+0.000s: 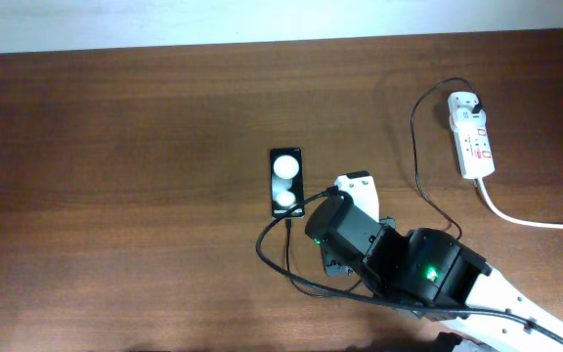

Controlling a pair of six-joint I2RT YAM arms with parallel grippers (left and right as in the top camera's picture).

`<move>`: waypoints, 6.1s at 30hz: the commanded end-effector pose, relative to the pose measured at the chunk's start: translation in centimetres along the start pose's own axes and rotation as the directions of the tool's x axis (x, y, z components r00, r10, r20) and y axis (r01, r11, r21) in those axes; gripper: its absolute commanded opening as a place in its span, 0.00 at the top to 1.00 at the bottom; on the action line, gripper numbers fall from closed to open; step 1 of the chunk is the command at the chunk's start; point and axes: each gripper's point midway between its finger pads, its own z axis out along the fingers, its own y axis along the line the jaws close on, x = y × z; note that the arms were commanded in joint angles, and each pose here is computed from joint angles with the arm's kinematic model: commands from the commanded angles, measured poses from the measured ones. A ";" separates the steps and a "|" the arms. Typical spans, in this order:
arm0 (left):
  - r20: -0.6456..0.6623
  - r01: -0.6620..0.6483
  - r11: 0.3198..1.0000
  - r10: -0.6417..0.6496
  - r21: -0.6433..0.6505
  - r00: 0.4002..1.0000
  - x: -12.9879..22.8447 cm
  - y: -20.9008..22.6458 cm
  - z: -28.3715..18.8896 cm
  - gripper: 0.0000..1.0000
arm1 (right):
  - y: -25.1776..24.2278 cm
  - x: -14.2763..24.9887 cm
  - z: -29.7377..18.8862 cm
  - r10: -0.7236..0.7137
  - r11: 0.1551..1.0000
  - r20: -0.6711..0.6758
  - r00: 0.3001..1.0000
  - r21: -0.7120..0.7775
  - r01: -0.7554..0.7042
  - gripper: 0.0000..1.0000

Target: Plug charger to phone and switch on socket

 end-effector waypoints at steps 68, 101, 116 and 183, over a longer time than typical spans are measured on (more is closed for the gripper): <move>0.159 0.010 0.961 0.035 -0.278 0.987 0.8 6.3 6.6 0.01 | -33.8 -7.6 3.8 0.906 0.328 0.105 0.410 0.437 -0.837 0.96; 0.164 0.014 0.955 0.036 -0.295 0.986 0.7 6.6 6.5 0.01 | -41.7 -11.2 22.0 0.900 0.347 0.095 0.424 0.433 -0.832 0.96; 0.165 0.015 0.953 0.037 -0.302 0.986 0.7 6.7 6.4 0.01 | -40.6 -10.2 26.0 0.918 0.362 0.011 0.396 0.385 -0.849 0.96; 0.159 0.014 0.954 0.036 -0.299 0.987 0.8 6.7 6.5 0.01 | -17.7 -21.8 -32.4 0.515 0.852 0.778 0.360 -0.418 -0.315 0.95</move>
